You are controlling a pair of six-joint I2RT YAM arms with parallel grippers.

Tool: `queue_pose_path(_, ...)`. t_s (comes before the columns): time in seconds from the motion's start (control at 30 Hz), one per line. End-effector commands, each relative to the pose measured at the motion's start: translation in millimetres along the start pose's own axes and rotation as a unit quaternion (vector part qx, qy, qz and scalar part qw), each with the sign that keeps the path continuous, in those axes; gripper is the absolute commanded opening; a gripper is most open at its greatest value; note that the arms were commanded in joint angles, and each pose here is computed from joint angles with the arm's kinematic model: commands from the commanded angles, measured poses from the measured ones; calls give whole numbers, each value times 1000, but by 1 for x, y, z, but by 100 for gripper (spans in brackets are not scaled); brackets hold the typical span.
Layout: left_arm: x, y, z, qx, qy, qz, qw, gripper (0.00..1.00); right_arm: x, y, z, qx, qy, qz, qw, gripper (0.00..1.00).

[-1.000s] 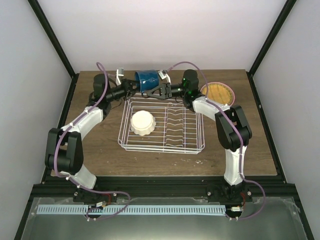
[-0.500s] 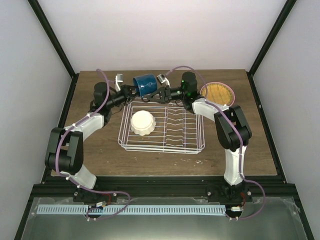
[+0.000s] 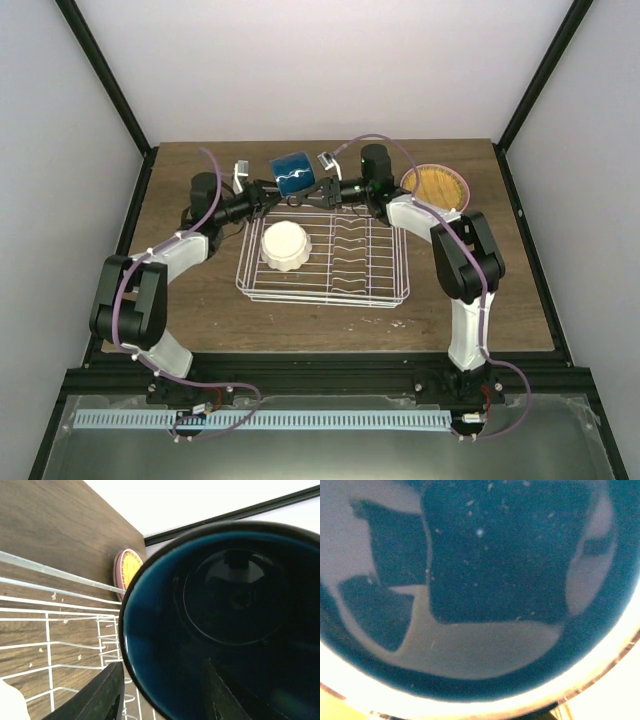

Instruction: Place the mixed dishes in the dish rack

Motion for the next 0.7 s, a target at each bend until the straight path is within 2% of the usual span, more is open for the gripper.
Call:
queue_pose_path(0.0,-7,-4,5,-10,18,-17,1000,45,26,49,15,-9,-42,99,994,1)
queue_pose_path(0.27,0,-1,26,20,16,-31,999,46,38,45,35,-49,-72,113,990,1)
queue_pose_path(0.4,18,11,54,91,6,-55,994,46,38,43,41,-108,-62,141,982,1)
queue_pose_path(0.53,45,17,84,192,8,-111,975,46,23,33,47,-163,-27,141,976,1)
queue_pose_path(0.67,74,22,106,277,-3,-133,952,45,4,28,53,-209,14,148,966,1)
Point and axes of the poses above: each gripper's point midway between its finger pads, its own z axis back along the fingers, its own y axis along the line the jaws close on, x = y × z, the point moved 2 cm from there along z, back along the fingers, and after that the axes turned 11 degrees about -z, right-handed, at the moved point
